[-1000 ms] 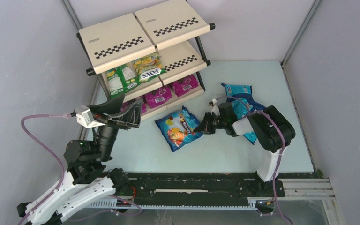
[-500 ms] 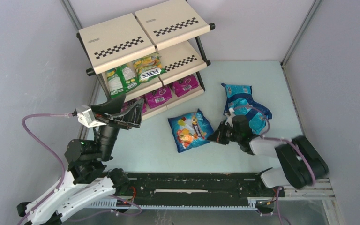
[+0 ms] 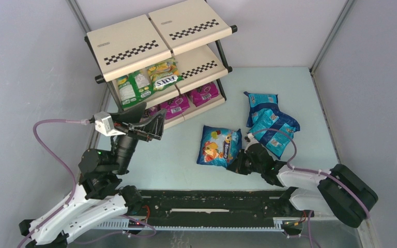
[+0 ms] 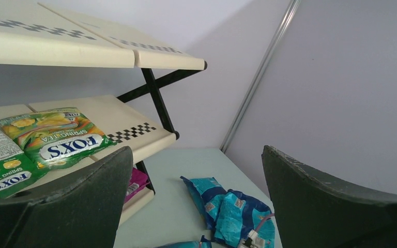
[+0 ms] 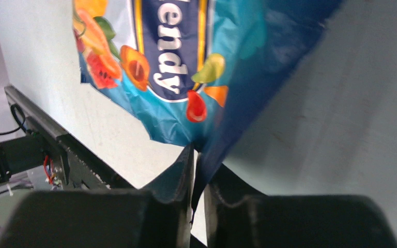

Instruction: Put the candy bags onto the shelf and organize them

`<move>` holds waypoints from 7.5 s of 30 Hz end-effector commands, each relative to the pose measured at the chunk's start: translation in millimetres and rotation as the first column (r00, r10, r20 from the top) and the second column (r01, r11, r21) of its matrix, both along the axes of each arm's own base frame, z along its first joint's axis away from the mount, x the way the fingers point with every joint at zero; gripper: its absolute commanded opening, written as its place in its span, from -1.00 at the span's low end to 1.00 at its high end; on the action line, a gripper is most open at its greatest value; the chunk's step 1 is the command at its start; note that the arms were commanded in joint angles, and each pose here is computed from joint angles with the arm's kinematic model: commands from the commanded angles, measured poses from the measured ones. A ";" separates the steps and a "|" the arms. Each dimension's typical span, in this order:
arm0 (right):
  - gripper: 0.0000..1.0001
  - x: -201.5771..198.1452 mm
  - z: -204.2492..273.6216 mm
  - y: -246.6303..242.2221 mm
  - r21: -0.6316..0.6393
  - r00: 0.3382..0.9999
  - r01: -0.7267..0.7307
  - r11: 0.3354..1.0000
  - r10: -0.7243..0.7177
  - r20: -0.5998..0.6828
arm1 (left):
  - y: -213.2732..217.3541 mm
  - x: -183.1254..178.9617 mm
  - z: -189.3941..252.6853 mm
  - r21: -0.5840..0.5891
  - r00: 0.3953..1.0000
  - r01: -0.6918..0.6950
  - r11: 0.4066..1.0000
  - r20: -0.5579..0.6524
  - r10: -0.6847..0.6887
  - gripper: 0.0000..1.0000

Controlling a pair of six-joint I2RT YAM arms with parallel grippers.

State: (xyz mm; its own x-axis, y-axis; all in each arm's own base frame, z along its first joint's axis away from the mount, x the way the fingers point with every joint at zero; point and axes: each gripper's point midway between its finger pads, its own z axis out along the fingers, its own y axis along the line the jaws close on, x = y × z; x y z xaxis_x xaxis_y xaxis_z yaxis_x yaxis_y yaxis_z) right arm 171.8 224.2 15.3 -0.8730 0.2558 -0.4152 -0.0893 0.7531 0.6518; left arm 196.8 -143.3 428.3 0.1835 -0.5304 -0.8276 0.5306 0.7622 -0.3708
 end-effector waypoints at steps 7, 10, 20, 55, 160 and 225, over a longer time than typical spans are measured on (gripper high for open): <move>0.14 11.9 19.7 17.0 0.082 1.000 0.000 0.997 -0.002 0.022 | -5.1 -0.2 -2.9 -0.002 1.000 0.024 1.000 -0.003 -0.024 1.00; 0.64 12.2 19.8 4.5 0.114 0.999 0.047 0.992 -0.049 0.019 | -6.8 0.0 -3.1 -0.001 1.000 0.030 1.000 -0.005 -0.030 1.00; 1.00 29.6 28.4 -34.0 0.230 0.987 0.154 0.961 -0.160 0.004 | 0.6 -4.2 1.8 -0.020 1.000 0.022 1.000 0.010 -0.022 1.00; 0.22 92.8 -10.6 25.6 0.441 0.986 0.079 0.894 -0.006 -0.164 | 1.2 -1.9 0.3 -0.019 1.000 0.010 1.000 0.004 -0.010 1.00; 0.64 224.7 547.5 68.1 0.726 0.670 0.090 0.681 -0.581 0.462 | 31.5 -20.8 22.2 -0.096 0.997 -0.011 0.995 0.070 0.018 1.00; 0.33 288.6 528.1 95.3 0.514 0.658 0.123 0.849 -0.457 0.598 | 47.1 -30.0 27.5 -0.127 0.995 -0.031 0.991 0.093 0.043 1.00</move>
